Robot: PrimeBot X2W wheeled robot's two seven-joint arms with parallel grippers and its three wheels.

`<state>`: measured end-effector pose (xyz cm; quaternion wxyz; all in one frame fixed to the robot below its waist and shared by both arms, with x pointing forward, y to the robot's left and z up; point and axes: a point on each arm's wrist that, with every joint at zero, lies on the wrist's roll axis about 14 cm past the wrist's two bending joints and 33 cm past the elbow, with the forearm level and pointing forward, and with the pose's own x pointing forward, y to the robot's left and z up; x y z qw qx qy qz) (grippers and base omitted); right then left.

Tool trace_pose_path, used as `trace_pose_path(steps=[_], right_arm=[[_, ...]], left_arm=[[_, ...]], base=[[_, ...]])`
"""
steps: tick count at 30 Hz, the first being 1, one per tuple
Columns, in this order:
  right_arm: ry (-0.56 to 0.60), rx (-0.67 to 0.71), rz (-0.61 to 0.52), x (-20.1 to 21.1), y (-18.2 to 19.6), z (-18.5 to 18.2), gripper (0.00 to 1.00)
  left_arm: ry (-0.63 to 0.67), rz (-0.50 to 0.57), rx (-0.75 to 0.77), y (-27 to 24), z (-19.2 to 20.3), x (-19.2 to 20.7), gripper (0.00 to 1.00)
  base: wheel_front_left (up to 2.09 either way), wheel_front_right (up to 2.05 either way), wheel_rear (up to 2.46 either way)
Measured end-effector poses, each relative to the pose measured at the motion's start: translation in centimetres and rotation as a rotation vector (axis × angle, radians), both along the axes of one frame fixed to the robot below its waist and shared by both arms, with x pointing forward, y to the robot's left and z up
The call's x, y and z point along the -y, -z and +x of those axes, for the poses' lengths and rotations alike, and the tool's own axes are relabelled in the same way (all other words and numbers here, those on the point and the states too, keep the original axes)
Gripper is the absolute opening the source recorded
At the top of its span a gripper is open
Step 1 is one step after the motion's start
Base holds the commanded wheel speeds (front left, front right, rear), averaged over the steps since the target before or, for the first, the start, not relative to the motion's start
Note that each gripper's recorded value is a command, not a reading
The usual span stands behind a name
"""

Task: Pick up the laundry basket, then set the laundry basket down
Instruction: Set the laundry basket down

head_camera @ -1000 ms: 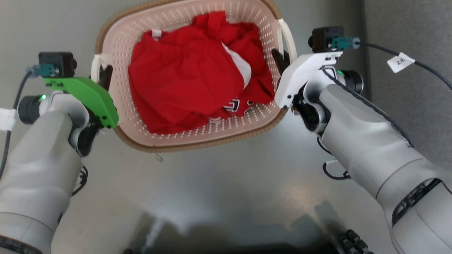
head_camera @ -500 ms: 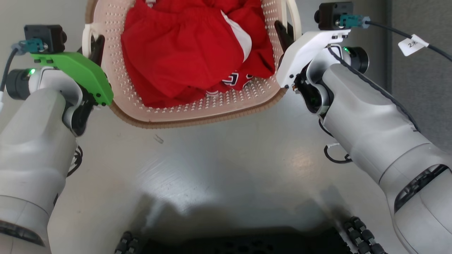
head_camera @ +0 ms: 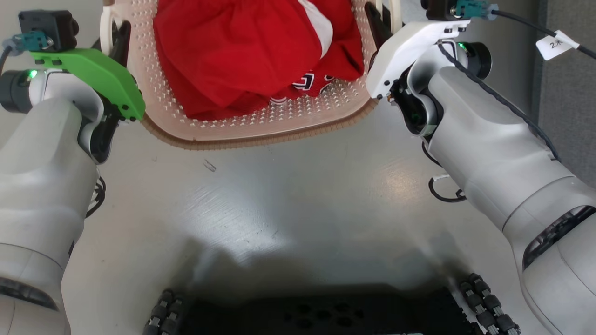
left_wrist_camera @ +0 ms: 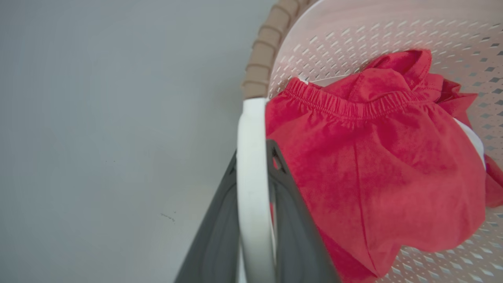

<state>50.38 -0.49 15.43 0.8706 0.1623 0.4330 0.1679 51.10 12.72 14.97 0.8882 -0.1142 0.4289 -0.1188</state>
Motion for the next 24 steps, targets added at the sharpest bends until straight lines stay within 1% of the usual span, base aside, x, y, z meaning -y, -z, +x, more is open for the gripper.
trace_pose_path(steps=[24], right_arm=[[0.028,-0.035,0.005,0.3,2.0,-0.8,0.00]], left_arm=[[0.004,0.008,-0.019,1.8,-0.4,0.3,0.00]], base=[[0.00,0.00,0.00]])
